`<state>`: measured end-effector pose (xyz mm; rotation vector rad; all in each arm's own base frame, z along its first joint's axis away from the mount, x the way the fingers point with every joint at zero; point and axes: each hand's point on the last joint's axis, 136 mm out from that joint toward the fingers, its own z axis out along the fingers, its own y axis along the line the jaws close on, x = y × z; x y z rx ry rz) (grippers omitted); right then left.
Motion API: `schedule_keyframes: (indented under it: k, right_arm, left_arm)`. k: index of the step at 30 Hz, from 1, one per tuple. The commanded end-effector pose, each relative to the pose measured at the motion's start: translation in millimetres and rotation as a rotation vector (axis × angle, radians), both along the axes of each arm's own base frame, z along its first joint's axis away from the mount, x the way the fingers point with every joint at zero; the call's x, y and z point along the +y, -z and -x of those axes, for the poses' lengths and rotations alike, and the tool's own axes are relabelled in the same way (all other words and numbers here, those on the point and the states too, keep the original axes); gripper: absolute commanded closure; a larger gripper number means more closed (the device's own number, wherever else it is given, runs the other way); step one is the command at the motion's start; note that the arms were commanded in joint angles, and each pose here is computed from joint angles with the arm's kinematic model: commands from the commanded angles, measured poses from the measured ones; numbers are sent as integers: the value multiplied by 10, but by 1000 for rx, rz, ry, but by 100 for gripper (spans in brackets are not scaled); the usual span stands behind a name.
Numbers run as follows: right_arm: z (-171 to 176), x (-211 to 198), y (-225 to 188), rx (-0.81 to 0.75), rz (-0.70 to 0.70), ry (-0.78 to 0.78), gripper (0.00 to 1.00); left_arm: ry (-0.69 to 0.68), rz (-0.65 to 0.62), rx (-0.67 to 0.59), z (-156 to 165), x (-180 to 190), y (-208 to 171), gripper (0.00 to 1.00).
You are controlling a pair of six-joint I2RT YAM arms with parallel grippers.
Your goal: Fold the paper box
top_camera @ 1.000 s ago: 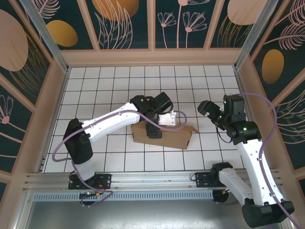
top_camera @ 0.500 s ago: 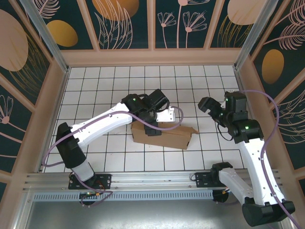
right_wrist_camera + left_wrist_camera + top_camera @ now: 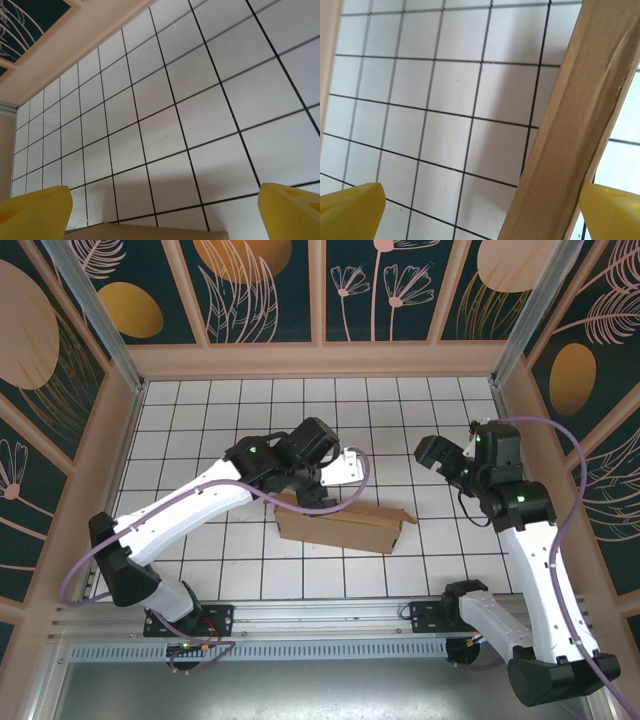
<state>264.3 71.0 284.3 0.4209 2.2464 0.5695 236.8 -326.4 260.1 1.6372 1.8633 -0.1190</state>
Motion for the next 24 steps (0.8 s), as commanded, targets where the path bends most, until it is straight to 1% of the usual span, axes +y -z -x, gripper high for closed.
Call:
schedule_keyframes:
  k: [1,3,7,9,10,12,14,15,17,18,21,24]
  right_arm:
    - [-2,40,-278,-76,43,-63,6]
    - [4,48,-355,-91,54,-77,9]
    - [30,167,-436,-120,73,-162,19]
    - [28,220,-456,-133,91,-203,24]
    - [33,256,-469,-148,113,-236,26]
    - [58,323,-505,-204,181,-316,28]
    - [191,492,-639,-358,263,-475,33]
    - [291,558,-724,-451,318,-543,36]
    - [410,593,-815,-558,411,-594,37]
    - [471,615,-833,-593,441,-627,37]
    - [659,717,-719,-617,495,-756,37]
    - [873,859,-628,-611,451,-872,31]
  left_arm:
    - [-80,168,-84,-102,2,-545,1]
    - [-123,249,-82,-87,32,-755,1]
    - [-241,436,-84,-91,162,-1145,1]
    - [-273,503,-106,-120,300,-1175,1]
    - [-279,513,-119,-122,391,-1116,3]
    - [-289,515,-129,-121,558,-978,8]
    - [-278,514,-133,-109,720,-828,14]
    - [-276,511,-158,-98,810,-784,17]
    - [-274,498,-193,-64,953,-689,20]
    - [-254,466,-194,-18,1006,-581,20]
    - [-193,368,-196,131,1132,-270,22]
    - [-198,311,-184,158,1304,-19,24]
